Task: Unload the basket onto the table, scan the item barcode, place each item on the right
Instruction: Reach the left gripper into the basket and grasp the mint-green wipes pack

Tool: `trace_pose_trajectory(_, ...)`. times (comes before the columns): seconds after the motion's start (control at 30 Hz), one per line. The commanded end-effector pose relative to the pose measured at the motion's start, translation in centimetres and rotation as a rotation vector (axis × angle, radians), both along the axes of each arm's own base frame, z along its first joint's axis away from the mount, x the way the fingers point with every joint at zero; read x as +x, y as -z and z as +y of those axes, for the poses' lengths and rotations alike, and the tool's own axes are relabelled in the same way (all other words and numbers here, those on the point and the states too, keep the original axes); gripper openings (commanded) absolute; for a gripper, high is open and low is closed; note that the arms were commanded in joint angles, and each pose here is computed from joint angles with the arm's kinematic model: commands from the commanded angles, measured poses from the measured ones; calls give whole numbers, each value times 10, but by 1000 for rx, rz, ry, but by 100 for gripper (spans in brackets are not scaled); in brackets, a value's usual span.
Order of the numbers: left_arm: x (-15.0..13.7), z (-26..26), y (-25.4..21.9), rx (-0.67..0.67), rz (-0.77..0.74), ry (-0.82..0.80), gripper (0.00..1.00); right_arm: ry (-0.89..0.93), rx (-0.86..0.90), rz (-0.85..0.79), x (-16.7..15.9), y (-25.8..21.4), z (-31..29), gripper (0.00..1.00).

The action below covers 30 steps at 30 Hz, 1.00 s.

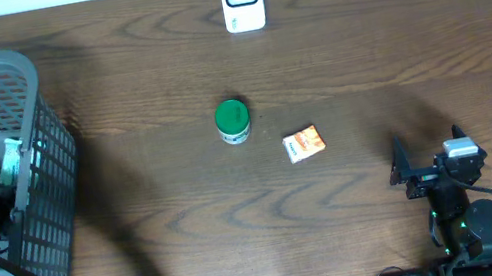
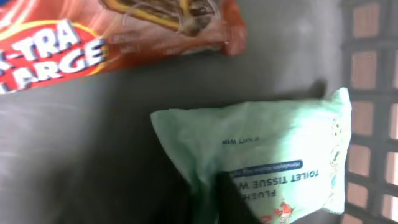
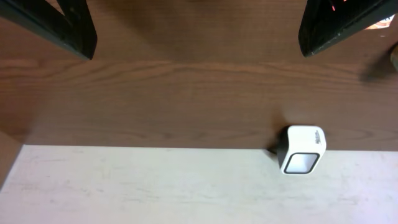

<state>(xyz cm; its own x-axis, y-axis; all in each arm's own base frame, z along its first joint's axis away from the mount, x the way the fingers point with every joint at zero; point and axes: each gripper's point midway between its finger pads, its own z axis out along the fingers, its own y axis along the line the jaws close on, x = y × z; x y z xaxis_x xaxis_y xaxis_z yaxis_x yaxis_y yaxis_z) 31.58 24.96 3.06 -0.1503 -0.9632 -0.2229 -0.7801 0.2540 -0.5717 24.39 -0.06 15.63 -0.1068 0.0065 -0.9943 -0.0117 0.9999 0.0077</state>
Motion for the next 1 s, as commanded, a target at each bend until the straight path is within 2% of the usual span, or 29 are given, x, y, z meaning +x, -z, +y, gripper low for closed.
trace_pose_trajectory(0.0, -16, -29, 36, -130, 78, 26, 7, -9, -11, -2, 0, 0, 2, 99)
trace_pose_trajectory(0.17, 16, -14, -41, -80, -136, 73, 7, -9, -11, -2, 0, 0, 2, 99)
trace_pose_trajectory(0.3, 23, 5, -148, 99, -298, 65, 7, -9, -11, -2, 0, 0, 2, 99)
trace_pose_trajectory(0.47, 3, -1, -275, 344, -474, 55, 7, -9, -11, -2, 0, 0, 2, 99)
trace_pose_trajectory(0.57, -14, -11, -314, 444, -517, 24, 7, -9, -11, -2, 0, 0, 2, 99)
trace_pose_trajectory(0.63, -24, -13, -318, 463, -495, -11, 7, -9, -11, -2, 0, 0, 2, 99)
trace_pose_trajectory(0.67, -29, -13, -313, 458, -466, -36, 10, -9, -11, -2, 0, 0, 2, 99)
trace_pose_trajectory(0.73, -39, -8, -294, 426, -383, -86, 47, -9, -11, -2, 0, 0, 2, 99)
trace_pose_trajectory(0.8, -44, -3, -265, 364, -285, -119, 67, -9, -11, -2, 0, 0, 2, 99)
trace_pose_trajectory(0.87, -43, -1, -236, 302, -208, -106, 79, -9, -11, -2, 0, 0, 2, 99)
trace_pose_trajectory(0.97, -36, 4, -189, 188, -107, -93, 82, -9, -11, -2, 0, 0, 2, 99)
